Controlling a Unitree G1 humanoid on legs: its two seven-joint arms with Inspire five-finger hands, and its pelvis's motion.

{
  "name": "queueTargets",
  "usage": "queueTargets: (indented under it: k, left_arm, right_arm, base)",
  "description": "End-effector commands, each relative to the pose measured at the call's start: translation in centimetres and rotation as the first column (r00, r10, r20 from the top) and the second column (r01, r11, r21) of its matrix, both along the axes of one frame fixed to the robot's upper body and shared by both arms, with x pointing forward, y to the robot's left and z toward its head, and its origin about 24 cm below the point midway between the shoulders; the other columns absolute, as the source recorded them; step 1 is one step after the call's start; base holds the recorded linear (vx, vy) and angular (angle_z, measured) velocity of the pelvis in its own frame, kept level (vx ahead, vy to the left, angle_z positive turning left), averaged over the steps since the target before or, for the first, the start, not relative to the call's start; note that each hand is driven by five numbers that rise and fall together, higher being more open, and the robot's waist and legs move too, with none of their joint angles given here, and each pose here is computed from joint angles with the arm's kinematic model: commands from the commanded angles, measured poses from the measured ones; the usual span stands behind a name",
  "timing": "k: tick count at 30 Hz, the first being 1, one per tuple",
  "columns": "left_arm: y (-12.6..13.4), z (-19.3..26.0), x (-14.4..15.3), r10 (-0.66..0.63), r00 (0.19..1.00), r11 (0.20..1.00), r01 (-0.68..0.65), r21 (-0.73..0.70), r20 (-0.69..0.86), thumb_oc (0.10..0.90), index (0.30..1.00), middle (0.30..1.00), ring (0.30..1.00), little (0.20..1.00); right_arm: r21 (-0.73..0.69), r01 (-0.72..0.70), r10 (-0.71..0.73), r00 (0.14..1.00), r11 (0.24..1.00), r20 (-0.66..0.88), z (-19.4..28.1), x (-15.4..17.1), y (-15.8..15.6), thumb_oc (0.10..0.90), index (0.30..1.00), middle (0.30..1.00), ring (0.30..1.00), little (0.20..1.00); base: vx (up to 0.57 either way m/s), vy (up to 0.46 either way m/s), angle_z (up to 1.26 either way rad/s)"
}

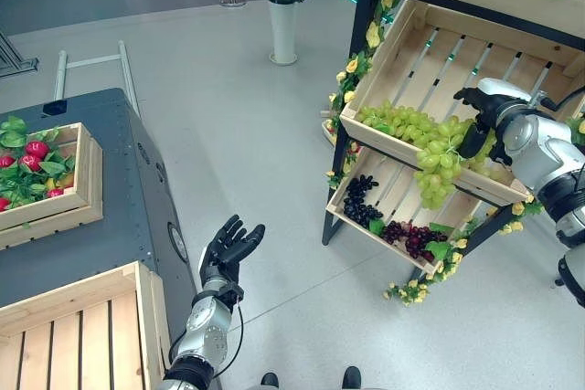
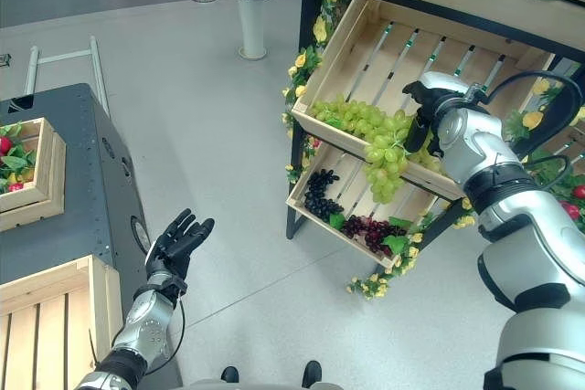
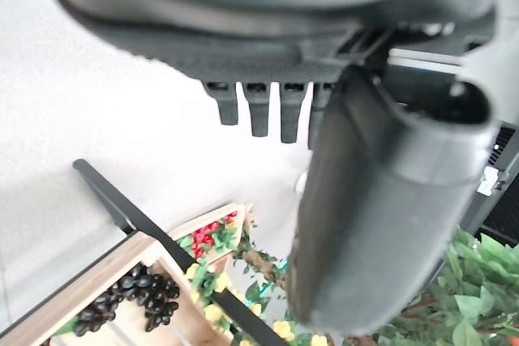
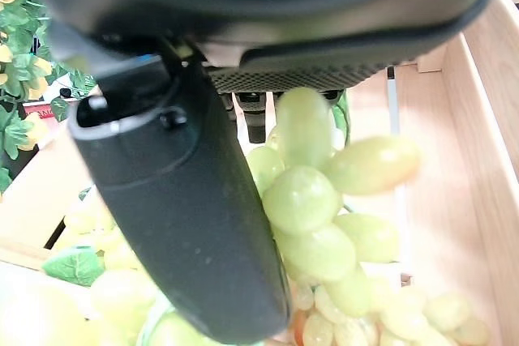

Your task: Pick up the fruits from the basket on one side to the basket on the other side

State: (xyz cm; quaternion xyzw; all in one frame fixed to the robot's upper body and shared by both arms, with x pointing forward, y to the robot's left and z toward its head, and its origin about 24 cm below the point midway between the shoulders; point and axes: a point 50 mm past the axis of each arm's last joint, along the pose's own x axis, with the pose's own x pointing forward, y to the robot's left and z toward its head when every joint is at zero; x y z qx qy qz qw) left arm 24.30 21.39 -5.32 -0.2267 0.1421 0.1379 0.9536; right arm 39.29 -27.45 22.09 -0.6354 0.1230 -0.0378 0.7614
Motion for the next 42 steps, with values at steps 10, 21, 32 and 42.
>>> queueTargets:
  k: [10, 21, 32, 42]
  left_arm:
    - [-0.03, 4.32, 3.08, -0.115, 0.971, 0.99, 0.094, 0.109, 0.211, 0.8, 0.9, 0.9, 0.9, 0.9]
    - [0.2, 4.21, 2.92, -0.109, 0.972, 0.99, 0.088, 0.108, 0.21, 0.8, 0.9, 0.9, 0.9, 0.9]
    - [0.38, 4.3, 2.84, -0.102, 0.972, 0.99, 0.078, 0.12, 0.213, 0.8, 0.9, 0.9, 0.9, 0.9]
    - [0.53, 4.19, 2.7, -0.11, 0.972, 0.987, 0.083, 0.136, 0.207, 0.8, 0.9, 0.9, 0.9, 0.9]
  right_arm:
    - [-0.063, 0.104, -0.09, 0.978, 0.993, 0.187, 6.05, -0.49, -2.07, 0.8, 0.9, 0.9, 0.9, 0.9]
    - [-0.049, 0.044, -0.035, 0.985, 0.998, 0.167, 5.69, -0.39, -1.4, 0.4, 0.3, 0.3, 0.3, 0.3]
    - [-0.171, 0.044, -0.022, 0.991, 0.984, 0.13, 6.07, -0.46, -1.43, 0.4, 0.3, 0.3, 0.3, 0.3]
    - [-0.205, 0.045, -0.017, 0.991, 0.978, 0.135, 6.02, -0.43, -1.38, 0.4, 0.3, 0.3, 0.3, 0.3]
  base:
    - [0.0, 0.0, 0.0]
    - [0.0, 0.0, 0.0]
    - [0.0, 0.0, 0.0]
    - [0.0, 0.0, 0.0]
